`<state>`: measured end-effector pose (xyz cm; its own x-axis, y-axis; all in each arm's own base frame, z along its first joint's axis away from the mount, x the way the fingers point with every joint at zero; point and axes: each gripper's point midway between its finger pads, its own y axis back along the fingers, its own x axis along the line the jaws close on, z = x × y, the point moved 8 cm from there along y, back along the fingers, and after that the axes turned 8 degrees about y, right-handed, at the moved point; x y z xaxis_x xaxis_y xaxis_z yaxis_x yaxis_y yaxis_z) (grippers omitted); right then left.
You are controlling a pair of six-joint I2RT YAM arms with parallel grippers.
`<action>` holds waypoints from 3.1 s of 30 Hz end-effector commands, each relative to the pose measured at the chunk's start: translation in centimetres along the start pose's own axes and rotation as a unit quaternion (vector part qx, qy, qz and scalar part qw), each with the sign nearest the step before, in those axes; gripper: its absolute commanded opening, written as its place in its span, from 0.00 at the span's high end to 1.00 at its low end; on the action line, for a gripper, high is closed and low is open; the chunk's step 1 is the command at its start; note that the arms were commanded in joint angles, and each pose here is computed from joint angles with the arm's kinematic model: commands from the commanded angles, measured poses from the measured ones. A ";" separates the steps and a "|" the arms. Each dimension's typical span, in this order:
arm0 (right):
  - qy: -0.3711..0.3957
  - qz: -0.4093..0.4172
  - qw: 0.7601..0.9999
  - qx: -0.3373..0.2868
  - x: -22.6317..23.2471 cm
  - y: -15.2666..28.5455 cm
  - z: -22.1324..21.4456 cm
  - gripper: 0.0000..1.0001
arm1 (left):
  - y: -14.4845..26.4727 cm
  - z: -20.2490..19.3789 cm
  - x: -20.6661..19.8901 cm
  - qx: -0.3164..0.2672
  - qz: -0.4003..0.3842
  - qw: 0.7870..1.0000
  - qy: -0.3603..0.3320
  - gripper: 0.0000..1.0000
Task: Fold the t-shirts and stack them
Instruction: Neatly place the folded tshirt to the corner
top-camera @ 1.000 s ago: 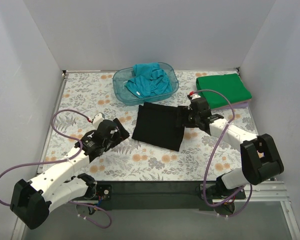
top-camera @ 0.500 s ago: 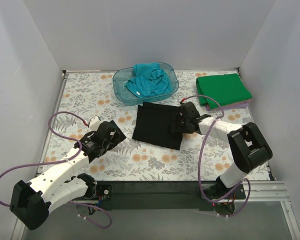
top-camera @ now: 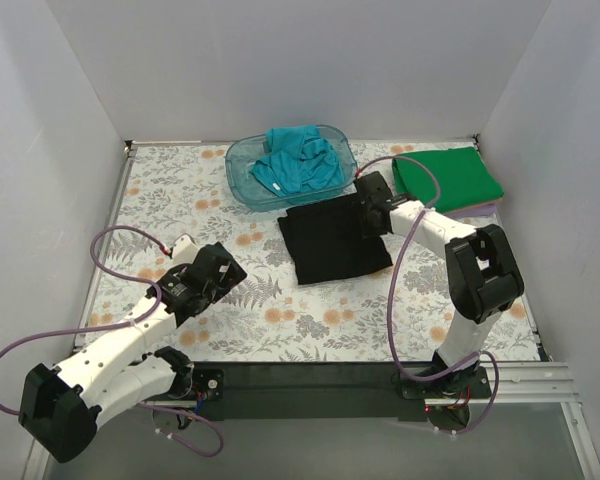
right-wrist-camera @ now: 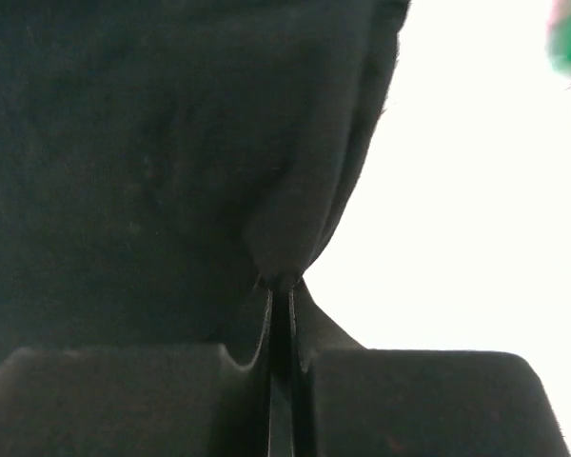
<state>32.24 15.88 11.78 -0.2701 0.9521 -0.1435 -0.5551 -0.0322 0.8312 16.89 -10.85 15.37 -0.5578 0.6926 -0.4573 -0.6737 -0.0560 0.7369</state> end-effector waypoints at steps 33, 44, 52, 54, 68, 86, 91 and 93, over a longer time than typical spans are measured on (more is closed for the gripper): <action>0.019 -0.264 0.940 -0.215 -22.1 10.8 19.3 0.99 | -0.6 1.3 0.1 -0.058 0.072 0.996 0.016 0.02; -0.045 -0.313 0.914 -0.253 -22.7 11.8 18.9 0.99 | -0.5 1.6 -0.3 -0.063 0.067 0.996 0.020 0.02; -0.080 -0.362 0.892 -0.260 -23.7 9.7 18.1 0.99 | -1.0 1.3 -0.4 -0.057 0.065 0.996 0.021 0.02; -0.071 -0.377 0.889 -0.251 -24.3 8.6 17.4 0.99 | -1.2 1.2 -0.5 -0.056 0.068 0.996 0.018 0.02; -0.091 -0.332 0.923 -0.176 -34.1 -1.9 13.2 0.99 | -3.6 0.1 -1.5 -0.039 0.100 0.994 -0.007 0.02; -0.110 -0.207 0.950 -0.206 -32.9 -2.2 13.3 0.08 | -5.0 -0.8 -2.6 -0.009 0.112 0.993 -0.029 0.02; -0.106 -0.214 0.945 -0.225 -31.0 1.8 12.9 0.02 | -4.4 -0.7 -2.6 -0.002 0.097 0.995 -0.025 0.02; -0.096 -0.205 0.948 -0.225 -29.8 1.5 11.7 0.02 | -4.3 -0.8 -2.2 -0.003 0.097 0.995 -0.026 0.02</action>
<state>49.89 -10.75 20.74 0.1822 0.9396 -0.2899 -0.8146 0.3093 0.4907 20.57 -12.87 11.89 -0.6636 0.7097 -0.2367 -0.5217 -0.2123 0.8263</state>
